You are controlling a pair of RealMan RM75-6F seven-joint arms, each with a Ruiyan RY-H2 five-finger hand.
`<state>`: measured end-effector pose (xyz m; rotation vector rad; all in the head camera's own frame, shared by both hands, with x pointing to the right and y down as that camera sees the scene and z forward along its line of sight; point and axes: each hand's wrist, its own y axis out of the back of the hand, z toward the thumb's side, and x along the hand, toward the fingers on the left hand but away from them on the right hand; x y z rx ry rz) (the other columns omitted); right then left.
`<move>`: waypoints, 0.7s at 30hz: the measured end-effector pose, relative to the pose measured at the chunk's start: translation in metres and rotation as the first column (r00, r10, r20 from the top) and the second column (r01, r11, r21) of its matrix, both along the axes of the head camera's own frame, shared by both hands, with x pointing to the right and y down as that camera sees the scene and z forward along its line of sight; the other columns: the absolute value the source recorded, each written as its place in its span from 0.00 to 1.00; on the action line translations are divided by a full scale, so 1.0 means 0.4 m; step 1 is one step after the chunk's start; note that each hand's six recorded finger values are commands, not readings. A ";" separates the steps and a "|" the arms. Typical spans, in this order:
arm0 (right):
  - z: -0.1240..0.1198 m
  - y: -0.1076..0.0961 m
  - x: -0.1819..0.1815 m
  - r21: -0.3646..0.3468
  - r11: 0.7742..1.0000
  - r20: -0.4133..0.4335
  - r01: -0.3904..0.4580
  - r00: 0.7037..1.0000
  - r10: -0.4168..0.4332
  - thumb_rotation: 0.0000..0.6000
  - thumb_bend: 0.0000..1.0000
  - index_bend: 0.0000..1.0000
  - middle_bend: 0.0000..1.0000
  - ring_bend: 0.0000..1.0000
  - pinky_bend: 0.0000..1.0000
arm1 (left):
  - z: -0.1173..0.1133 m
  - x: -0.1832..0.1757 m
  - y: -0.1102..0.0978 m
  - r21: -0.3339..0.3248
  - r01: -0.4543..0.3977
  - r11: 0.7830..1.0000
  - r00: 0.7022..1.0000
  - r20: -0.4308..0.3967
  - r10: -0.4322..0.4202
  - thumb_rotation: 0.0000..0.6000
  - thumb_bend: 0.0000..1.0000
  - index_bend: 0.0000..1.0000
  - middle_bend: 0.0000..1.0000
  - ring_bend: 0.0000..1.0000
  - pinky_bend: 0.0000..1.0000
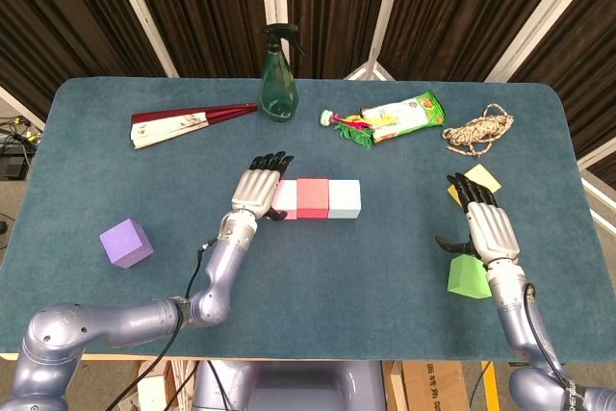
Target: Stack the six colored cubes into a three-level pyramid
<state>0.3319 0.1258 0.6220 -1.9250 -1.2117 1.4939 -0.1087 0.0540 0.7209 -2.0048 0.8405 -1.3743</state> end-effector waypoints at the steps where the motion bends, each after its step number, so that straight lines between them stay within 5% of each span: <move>1: 0.000 0.000 0.000 0.000 1.000 0.000 -0.001 1.000 0.001 1.00 0.26 0.00 0.00 0.00 0.00 | 0.001 0.000 0.000 0.000 0.001 1.000 1.000 0.000 -0.001 1.00 0.24 0.00 0.00 0.00 0.00; 21: 0.004 0.001 0.000 -0.005 1.000 -0.001 0.000 1.000 0.000 1.00 0.26 0.00 0.00 0.00 0.00 | 0.004 -0.001 -0.008 0.013 -0.006 1.000 1.000 0.010 0.005 1.00 0.24 0.00 0.00 0.00 0.00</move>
